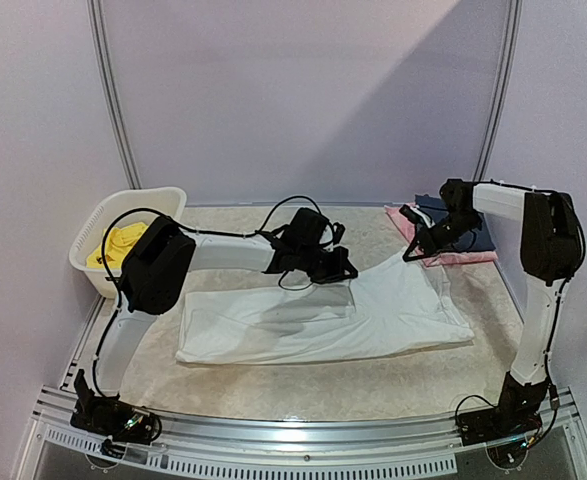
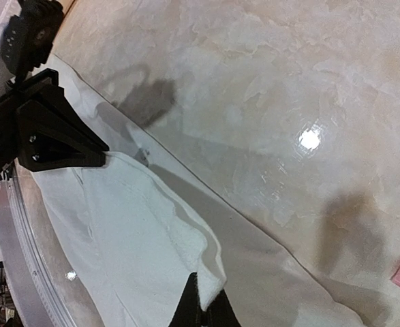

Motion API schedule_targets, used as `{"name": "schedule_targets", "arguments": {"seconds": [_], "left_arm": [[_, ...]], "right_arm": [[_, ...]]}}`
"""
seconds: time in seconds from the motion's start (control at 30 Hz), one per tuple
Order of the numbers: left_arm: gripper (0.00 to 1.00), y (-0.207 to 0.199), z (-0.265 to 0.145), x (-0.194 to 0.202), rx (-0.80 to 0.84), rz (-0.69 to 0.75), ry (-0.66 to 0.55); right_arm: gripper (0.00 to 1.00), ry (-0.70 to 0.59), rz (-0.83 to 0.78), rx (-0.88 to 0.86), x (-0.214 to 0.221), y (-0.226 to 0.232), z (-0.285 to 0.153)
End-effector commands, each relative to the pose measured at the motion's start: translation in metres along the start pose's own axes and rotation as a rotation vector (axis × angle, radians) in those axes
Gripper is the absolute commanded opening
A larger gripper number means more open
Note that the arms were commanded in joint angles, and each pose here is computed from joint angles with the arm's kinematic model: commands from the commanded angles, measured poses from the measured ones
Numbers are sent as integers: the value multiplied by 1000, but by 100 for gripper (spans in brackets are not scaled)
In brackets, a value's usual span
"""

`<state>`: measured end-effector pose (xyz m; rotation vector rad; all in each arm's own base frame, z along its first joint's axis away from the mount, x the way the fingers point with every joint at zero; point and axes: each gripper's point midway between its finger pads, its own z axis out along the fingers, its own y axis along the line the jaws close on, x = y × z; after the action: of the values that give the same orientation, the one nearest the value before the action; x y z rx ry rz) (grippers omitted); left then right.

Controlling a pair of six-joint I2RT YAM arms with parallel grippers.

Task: Fold and stack the mixed laundry pile
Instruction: Smooth out the rectangle-folded T-shirt at the center of the board.

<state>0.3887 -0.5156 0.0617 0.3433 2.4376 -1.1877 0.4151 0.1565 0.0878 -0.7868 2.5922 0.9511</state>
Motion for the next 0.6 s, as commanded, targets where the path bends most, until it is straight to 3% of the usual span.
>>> {"name": "schedule_targets", "arguments": {"seconds": [0.0, 0.4, 0.57], "left_arm": [[0, -8, -7, -1, 4, 17, -21], [1, -13, -25, -9, -12, 19, -110], [5, -7, -23, -3, -37, 7, -85]], "right_arm": [[1, -68, -60, 36, -22, 11, -21], [1, -79, -123, 73, -31, 23, -19], [5, -20, -66, 166, -21, -4, -7]]}}
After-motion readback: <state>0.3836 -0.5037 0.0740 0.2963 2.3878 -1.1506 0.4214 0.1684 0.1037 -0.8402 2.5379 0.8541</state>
